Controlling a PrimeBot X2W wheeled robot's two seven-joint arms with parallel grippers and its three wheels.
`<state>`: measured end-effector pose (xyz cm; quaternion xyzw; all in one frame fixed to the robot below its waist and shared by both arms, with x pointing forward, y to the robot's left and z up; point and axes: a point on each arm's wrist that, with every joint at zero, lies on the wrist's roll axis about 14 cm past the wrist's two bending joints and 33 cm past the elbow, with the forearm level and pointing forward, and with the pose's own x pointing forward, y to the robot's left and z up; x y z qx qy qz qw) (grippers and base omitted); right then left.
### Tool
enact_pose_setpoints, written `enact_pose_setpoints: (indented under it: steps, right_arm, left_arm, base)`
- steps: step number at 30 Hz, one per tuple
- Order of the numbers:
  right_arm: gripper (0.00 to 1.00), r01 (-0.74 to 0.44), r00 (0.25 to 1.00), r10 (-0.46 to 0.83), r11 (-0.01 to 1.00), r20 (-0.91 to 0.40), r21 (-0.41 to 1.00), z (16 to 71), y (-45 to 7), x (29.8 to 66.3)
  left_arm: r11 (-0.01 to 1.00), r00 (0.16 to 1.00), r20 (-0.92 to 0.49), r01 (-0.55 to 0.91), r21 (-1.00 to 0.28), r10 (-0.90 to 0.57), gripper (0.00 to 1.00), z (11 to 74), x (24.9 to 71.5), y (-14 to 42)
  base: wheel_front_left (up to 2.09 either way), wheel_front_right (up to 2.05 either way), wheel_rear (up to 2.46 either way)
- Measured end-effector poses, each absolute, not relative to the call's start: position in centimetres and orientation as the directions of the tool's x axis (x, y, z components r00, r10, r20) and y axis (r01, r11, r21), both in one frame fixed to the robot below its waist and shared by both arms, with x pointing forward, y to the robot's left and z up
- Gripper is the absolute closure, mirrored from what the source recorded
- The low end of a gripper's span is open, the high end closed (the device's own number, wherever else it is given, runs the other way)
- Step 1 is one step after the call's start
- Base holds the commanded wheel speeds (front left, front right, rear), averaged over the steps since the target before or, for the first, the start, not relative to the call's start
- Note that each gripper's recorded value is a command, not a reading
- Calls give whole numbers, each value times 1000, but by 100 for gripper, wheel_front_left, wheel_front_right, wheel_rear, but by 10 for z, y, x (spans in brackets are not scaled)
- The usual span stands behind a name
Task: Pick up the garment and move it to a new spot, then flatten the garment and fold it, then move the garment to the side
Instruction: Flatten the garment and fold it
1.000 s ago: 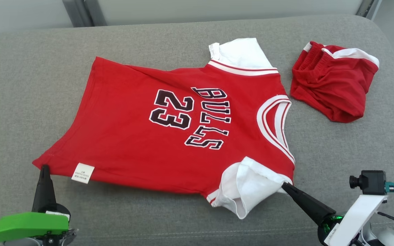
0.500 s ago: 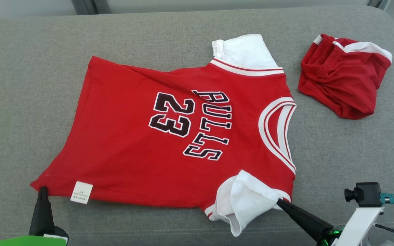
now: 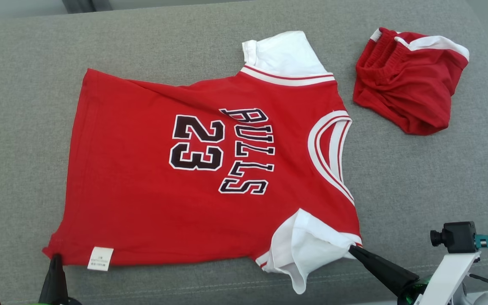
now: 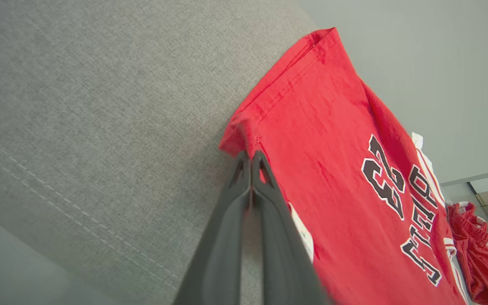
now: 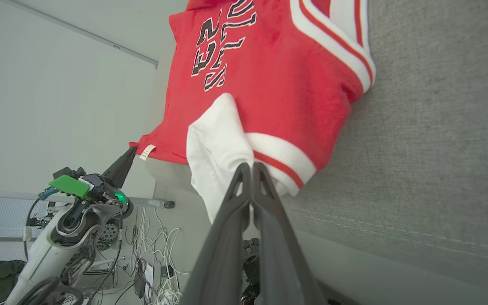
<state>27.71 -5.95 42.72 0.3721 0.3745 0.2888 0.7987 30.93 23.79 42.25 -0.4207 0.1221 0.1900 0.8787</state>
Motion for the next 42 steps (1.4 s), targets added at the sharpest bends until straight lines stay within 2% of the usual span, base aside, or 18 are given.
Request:
enact_pose_setpoints:
  steps: [7,8,9,10,12,13,14,16,18,22,28,34,39,42]
  right_arm:
    - [100,-190,558,727,582,-400,791,424,-66,278]
    - [100,-193,557,726,586,-404,787,423,-67,277]
    - [93,-195,555,725,589,-407,784,422,-68,277]
    - [77,-194,553,725,591,-410,783,422,-68,277]
    - [60,-195,549,725,594,-415,780,421,-67,276]
    - [54,-199,548,725,597,-417,777,421,-67,276]
    - [53,-201,545,727,597,-417,777,421,-66,275]
    - [57,-208,539,731,596,-417,776,420,-65,274]
    - [69,-220,530,738,595,-417,773,421,-62,273]
    - [54,-227,528,743,589,-410,775,422,-59,274]
    - [55,-226,525,747,585,-409,779,421,-56,273]
    - [59,-226,520,758,567,-394,792,422,-50,276]
    - [57,-230,521,764,556,-382,799,425,-47,277]
    - [54,-221,531,753,566,-389,794,424,-50,277]
  left_arm:
    - [604,848,-488,-504,-618,208,100,391,290,237]
    - [602,842,-500,-511,-613,205,95,388,288,236]
    - [601,837,-507,-517,-609,205,93,385,286,236]
    - [601,832,-515,-523,-604,206,90,383,285,236]
    - [597,818,-538,-539,-594,203,86,377,281,236]
    - [595,810,-548,-549,-587,207,85,374,278,237]
    - [593,803,-558,-558,-580,211,84,371,276,238]
    - [590,794,-569,-569,-573,213,85,367,273,238]
    - [581,784,-581,-582,-568,217,88,364,270,239]
    - [576,781,-585,-587,-568,220,82,362,269,239]
    - [589,822,-534,-535,-605,199,79,374,292,230]
    - [717,864,-484,-426,-551,141,73,385,320,222]
    - [738,846,-515,-434,-517,137,56,374,319,224]
    - [740,839,-529,-437,-511,130,53,369,318,222]
  base:
    - [0,0,0]
    - [0,0,0]
    - [0,0,0]
    - [0,0,0]
    - [0,0,0]
    - [0,0,0]
    - [0,0,0]
    - [0,0,0]
    - [0,0,0]
    - [0,0,0]
    - [0,0,0]
    - [0,0,0]
    - [0,0,0]
    - [0,0,0]
